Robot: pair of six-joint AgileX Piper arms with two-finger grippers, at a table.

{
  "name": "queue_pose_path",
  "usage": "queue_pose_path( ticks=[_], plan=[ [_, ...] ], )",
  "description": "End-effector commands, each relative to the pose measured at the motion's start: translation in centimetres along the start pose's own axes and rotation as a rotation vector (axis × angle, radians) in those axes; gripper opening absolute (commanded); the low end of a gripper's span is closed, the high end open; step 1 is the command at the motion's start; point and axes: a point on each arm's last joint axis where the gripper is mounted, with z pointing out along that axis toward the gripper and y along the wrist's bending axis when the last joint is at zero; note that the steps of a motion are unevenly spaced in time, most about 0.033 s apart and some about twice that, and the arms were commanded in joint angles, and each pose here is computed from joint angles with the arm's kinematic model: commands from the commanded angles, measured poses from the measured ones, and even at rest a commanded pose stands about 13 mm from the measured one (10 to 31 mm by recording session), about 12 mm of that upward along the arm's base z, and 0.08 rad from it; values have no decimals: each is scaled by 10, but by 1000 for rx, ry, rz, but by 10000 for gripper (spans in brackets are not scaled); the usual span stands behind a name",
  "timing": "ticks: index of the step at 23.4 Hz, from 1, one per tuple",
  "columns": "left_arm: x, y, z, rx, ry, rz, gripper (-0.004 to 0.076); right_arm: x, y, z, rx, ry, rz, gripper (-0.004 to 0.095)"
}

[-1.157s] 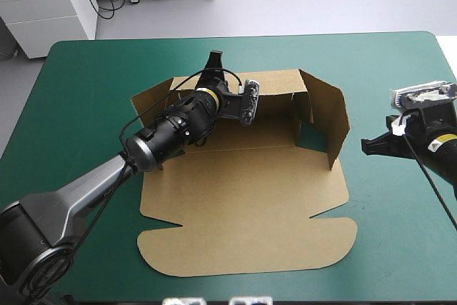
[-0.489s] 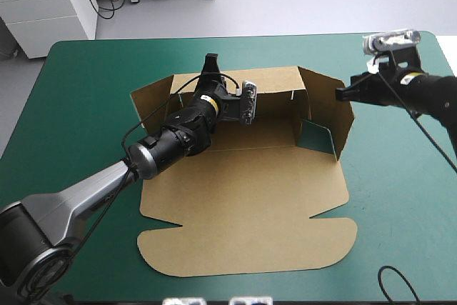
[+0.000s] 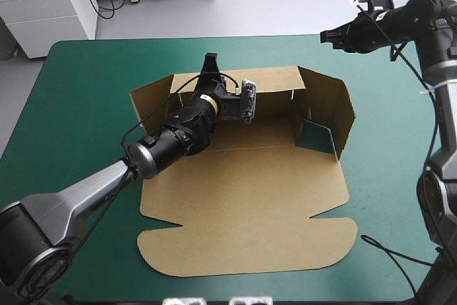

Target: Fold the box

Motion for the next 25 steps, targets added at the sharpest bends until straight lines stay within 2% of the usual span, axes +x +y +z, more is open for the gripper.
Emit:
queue_pose_path(
  ticks=[1, 7, 10, 15, 19, 25],
  plan=[
    [2, 14, -12, -40, -12, -34, -8, -12, -1, -1, -12, -23, 26, -17],
    [3, 14, -11, -40, -8, -34, -8, -3, -2, 37, -33, 82, 51, -17],
    [3, 13, -11, -38, -3, -34, -8, 0, 3, 45, 2, 108, 13, -17],
    [4, 13, -11, -35, -2, -36, -8, 13, 1, 54, 1, 177, 24, -17],
    [6, 12, -11, -26, 25, -39, -8, 32, 7, 56, -78, 249, 3, -18],
    [7, 12, -11, -21, 41, -39, -8, 41, 13, 38, -93, 254, -34, -18]
  ],
)
